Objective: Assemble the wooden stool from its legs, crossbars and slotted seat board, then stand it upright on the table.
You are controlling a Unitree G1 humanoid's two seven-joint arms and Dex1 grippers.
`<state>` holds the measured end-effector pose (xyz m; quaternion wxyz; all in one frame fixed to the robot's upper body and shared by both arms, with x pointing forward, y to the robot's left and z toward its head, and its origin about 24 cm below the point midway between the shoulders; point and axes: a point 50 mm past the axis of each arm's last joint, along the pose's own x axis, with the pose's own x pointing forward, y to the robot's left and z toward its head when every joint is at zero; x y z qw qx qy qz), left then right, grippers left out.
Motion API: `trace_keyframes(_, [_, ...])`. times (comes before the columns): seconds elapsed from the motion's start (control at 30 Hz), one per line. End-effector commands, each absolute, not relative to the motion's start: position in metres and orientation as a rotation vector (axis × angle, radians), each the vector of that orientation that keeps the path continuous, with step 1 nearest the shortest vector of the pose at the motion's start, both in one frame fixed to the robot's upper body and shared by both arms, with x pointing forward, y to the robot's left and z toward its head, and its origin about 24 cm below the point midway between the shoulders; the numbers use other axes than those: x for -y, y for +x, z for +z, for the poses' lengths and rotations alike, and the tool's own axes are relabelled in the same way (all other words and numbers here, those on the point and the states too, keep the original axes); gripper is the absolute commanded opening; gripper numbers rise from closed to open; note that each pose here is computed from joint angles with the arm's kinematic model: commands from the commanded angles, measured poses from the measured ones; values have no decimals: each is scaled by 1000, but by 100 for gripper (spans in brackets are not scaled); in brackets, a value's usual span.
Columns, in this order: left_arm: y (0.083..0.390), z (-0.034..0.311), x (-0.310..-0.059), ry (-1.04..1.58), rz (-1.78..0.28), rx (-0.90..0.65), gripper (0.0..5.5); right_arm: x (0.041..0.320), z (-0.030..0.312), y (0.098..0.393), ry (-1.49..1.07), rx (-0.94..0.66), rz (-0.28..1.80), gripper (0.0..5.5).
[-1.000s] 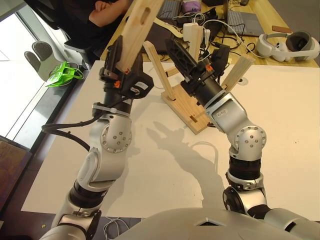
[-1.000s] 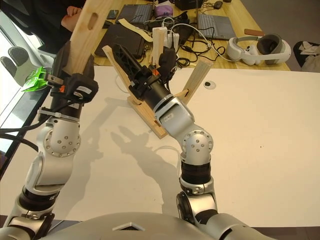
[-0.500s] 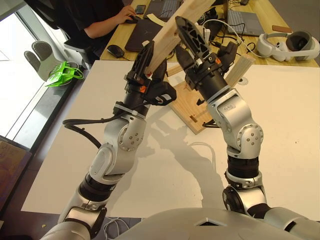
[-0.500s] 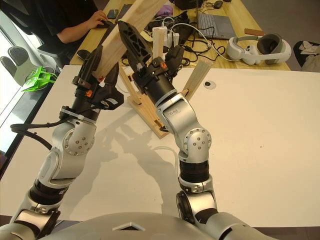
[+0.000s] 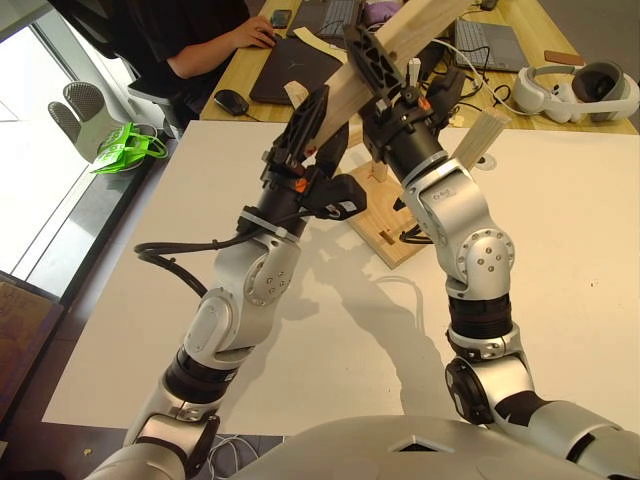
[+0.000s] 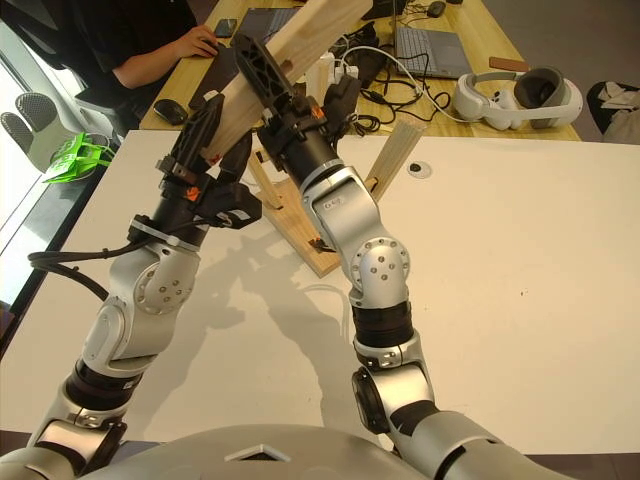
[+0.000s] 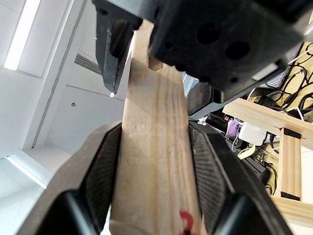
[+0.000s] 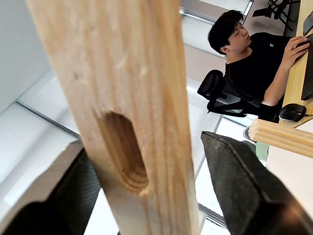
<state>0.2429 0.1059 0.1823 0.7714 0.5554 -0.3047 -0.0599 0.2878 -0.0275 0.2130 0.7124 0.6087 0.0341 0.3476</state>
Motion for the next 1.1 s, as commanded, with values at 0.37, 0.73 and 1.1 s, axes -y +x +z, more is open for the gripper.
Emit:
trace_keyframes(0.37, [246,177,-112,1253,-135,621,241,-9,257,274,1395,-32,912,224])
trace_keyframes(0.73, [239,183,-111,1186,-184,656,385,-5,255,276,1381,-24,889,218])
trace_keyframes(1.1, [234,211,-140,878,-249,560,540,76,258,319,1035,179,757,217])
